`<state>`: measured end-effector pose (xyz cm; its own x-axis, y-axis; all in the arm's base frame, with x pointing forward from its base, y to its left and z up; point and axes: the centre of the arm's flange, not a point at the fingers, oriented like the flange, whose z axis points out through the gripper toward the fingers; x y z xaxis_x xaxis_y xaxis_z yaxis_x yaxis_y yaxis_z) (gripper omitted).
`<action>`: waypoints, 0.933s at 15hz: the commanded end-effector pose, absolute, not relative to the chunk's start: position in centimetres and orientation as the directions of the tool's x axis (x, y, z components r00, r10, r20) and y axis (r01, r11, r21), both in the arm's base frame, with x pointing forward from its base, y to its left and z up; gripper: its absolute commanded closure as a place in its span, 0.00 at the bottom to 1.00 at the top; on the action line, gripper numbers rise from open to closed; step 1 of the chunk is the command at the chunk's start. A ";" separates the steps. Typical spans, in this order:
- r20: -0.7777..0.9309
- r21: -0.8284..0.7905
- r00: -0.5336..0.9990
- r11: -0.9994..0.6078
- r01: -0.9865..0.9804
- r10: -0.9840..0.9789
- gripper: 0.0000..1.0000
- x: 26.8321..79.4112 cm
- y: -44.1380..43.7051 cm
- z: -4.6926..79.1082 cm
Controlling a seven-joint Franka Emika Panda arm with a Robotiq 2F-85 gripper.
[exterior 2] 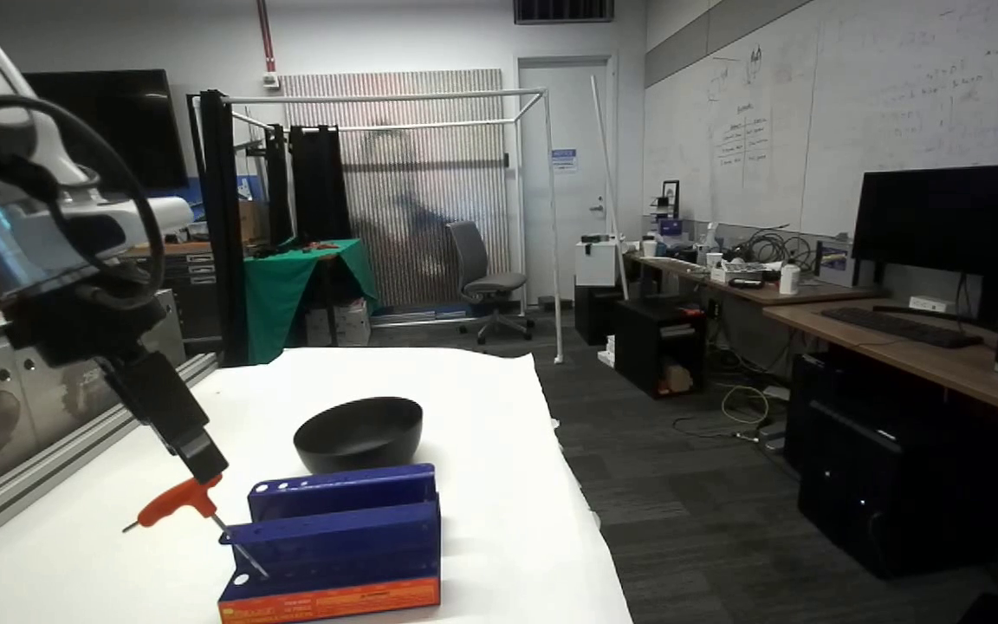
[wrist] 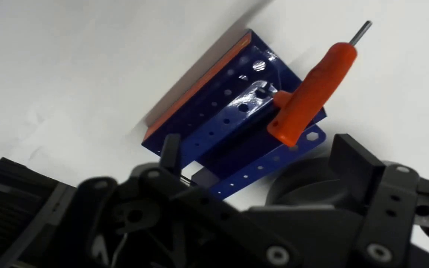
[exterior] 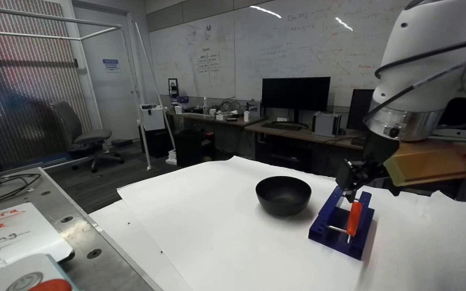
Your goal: Put the orange object in the bowl
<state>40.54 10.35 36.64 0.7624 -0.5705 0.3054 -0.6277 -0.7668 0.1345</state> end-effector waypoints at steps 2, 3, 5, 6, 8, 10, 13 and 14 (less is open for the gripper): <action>0.293 0.197 0.690 -0.665 -0.721 -0.662 0.00 44.9 11.5 34.0; 0.281 0.199 0.681 -0.653 -0.731 -0.677 0.14 45.1 11.3 33.5; 0.249 0.210 0.664 -0.629 -0.748 -0.705 0.34 45.5 11.6 32.5; 0.242 0.209 0.659 -0.625 -0.752 -0.712 0.38 45.6 11.8 31.8; 0.217 0.204 0.655 -0.623 -0.755 -0.724 0.47 45.9 12.6 31.3; 0.210 0.200 0.658 -0.627 -0.753 -0.723 0.65 45.9 13.4 30.8; 0.220 0.194 0.659 -0.630 -0.752 -0.719 0.86 46.0 14.4 31.0; 0.230 0.193 0.658 -0.629 -0.753 -0.717 0.95 45.9 14.6 31.3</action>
<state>45.09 13.48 30.34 0.6770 -0.7064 0.2067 -0.7359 -0.6451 0.2055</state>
